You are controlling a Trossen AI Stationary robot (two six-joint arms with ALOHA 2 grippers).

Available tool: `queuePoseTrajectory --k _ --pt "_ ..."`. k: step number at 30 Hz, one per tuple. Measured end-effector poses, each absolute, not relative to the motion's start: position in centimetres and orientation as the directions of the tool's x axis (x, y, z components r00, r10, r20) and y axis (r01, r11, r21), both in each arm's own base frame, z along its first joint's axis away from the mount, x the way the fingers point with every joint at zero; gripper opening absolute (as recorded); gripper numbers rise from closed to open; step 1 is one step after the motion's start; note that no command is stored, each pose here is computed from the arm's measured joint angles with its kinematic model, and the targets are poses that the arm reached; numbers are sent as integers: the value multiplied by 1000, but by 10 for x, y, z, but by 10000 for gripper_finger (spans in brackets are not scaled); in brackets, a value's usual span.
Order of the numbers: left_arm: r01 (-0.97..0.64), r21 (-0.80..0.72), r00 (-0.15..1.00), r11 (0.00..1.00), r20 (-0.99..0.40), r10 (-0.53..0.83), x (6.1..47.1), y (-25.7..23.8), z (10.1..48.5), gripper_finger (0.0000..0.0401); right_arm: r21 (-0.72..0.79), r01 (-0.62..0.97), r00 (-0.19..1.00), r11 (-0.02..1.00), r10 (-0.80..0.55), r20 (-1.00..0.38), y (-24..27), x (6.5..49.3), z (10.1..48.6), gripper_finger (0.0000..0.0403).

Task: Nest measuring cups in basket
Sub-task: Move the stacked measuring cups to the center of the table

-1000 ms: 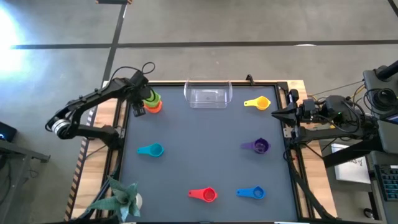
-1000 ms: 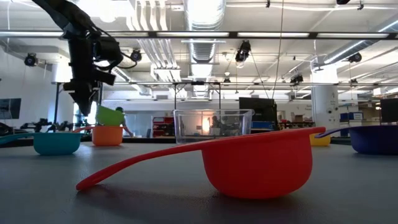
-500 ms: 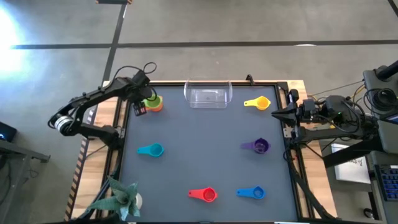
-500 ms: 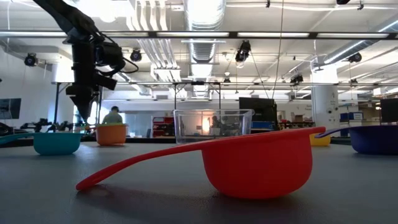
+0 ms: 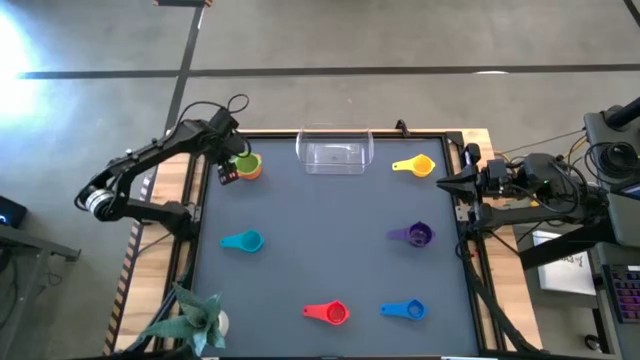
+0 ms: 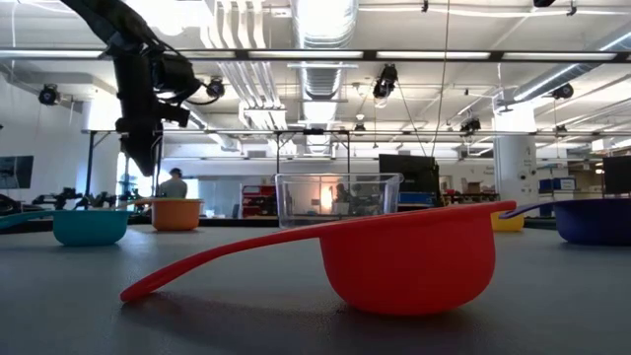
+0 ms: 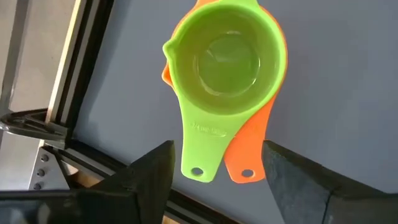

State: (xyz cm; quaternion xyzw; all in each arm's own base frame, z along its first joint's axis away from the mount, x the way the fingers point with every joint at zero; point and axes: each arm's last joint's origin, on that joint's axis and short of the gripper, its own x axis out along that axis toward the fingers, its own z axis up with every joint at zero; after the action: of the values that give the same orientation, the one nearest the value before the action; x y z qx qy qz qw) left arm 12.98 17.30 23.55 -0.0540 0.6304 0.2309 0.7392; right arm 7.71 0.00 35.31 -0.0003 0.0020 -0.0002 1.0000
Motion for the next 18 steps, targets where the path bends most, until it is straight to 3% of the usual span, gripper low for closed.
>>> queuePoseTrajectory --k 8,12,18 --pt "-409 206 77 889 -963 258 134 179 225 294 0 1 1000 1000 -1 -3 0 77 353 22" --pt "-413 250 13 876 -960 281 137 184 219 324 -1 1 1000 1000 -1 -4 0 77 353 22" --pt "-414 277 -22 867 -955 294 137 186 216 351 -1 1 1000 1000 -1 -4 0 77 353 22"
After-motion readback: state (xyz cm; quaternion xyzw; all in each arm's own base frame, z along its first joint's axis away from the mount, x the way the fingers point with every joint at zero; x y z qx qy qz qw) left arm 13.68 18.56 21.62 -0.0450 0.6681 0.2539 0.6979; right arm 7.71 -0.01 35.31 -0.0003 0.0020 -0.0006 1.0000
